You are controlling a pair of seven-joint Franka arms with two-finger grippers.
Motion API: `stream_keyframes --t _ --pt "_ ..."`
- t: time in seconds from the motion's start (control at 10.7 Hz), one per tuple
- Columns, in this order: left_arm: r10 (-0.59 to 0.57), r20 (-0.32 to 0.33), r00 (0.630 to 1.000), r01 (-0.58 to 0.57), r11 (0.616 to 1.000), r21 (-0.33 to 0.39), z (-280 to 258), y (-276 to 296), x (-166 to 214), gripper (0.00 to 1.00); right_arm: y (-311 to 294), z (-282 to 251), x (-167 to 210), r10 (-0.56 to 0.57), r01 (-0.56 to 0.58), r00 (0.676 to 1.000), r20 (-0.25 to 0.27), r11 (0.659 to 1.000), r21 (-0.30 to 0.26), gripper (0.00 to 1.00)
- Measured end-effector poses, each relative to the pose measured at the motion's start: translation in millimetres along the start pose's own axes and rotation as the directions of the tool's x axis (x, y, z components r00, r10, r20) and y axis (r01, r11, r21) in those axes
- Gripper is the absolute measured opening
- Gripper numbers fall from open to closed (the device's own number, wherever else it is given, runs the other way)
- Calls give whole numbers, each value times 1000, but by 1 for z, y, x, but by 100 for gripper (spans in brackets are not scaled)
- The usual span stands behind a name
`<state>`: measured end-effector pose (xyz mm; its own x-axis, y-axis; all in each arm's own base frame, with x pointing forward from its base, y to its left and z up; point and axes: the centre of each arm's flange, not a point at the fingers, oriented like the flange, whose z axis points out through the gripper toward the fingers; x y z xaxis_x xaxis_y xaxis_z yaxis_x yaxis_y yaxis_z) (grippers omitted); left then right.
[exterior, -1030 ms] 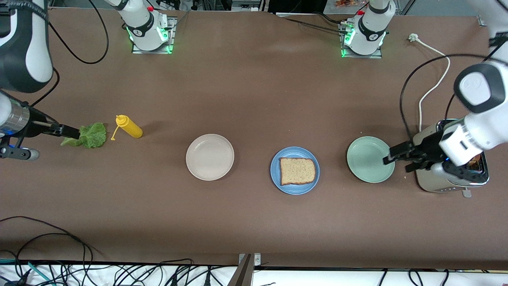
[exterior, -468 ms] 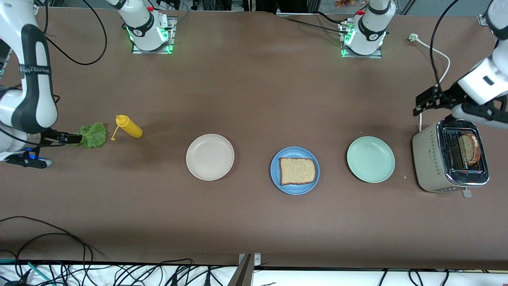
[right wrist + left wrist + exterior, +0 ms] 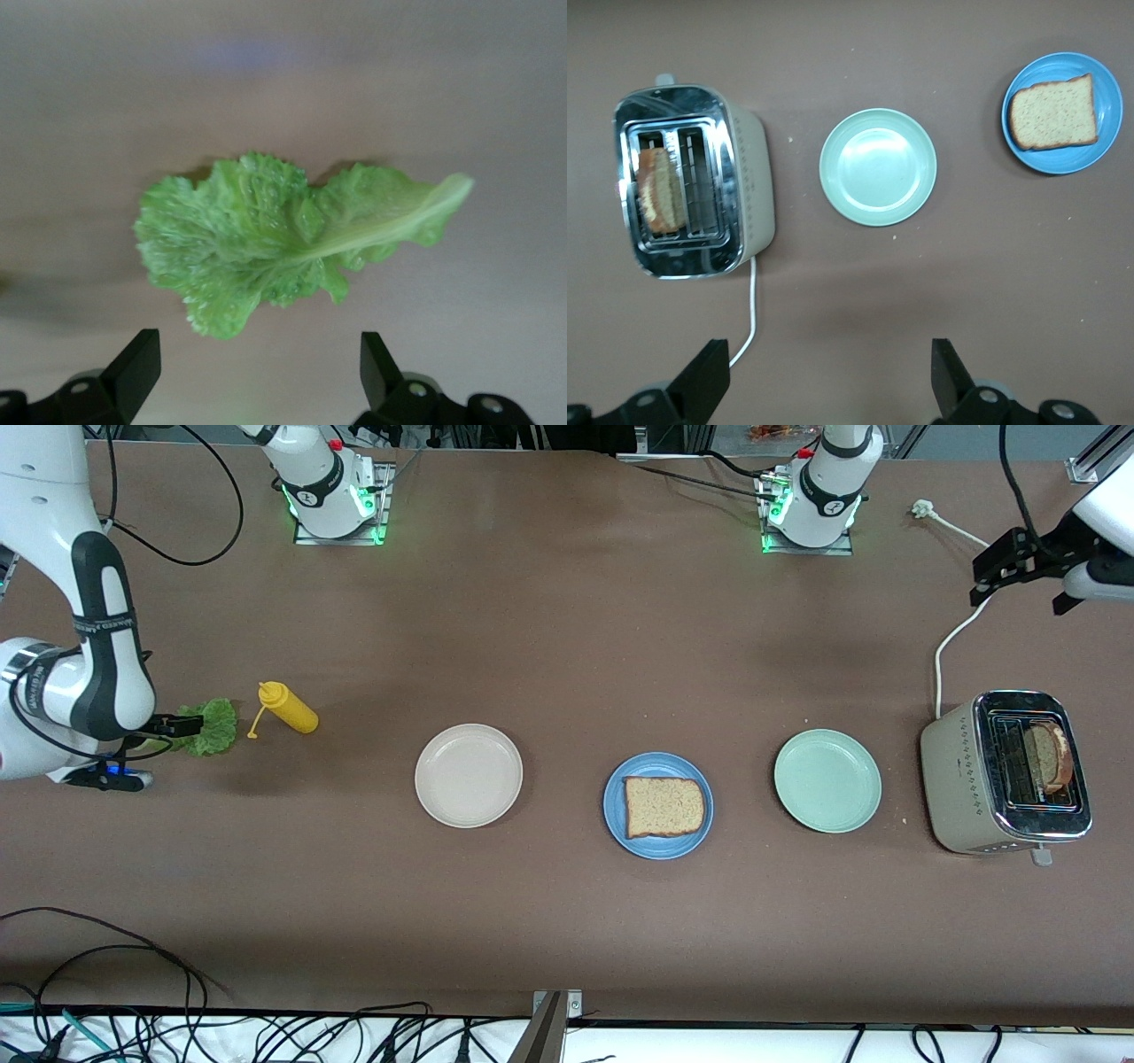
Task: Make sandwich in blue plate with both arms
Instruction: 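Grasp the green lettuce leaf with the right gripper and lift it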
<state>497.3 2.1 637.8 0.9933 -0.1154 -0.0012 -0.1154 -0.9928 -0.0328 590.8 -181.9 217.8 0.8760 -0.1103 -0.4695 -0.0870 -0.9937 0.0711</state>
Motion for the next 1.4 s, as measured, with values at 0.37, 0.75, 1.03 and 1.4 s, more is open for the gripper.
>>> stream_keyframes --t 0.37,0.75,1.03,1.4 --pt "-91 28 995 91 996 2 -17 -8 20 100 5 28 6 -10 10 999 37 1000 1 100" --pt "-111 51 992 112 994 -2 -5 -15 37 100 17 45 12 6 -6 999 32 1000 2 100" --pt "-112 47 993 112 994 -2 -8 -15 37 100 25 55 12 65 -67 997 37 996 58 100" --pt "-112 48 993 112 994 -2 -7 -15 37 100 26 60 12 77 -80 996 46 994 69 67"
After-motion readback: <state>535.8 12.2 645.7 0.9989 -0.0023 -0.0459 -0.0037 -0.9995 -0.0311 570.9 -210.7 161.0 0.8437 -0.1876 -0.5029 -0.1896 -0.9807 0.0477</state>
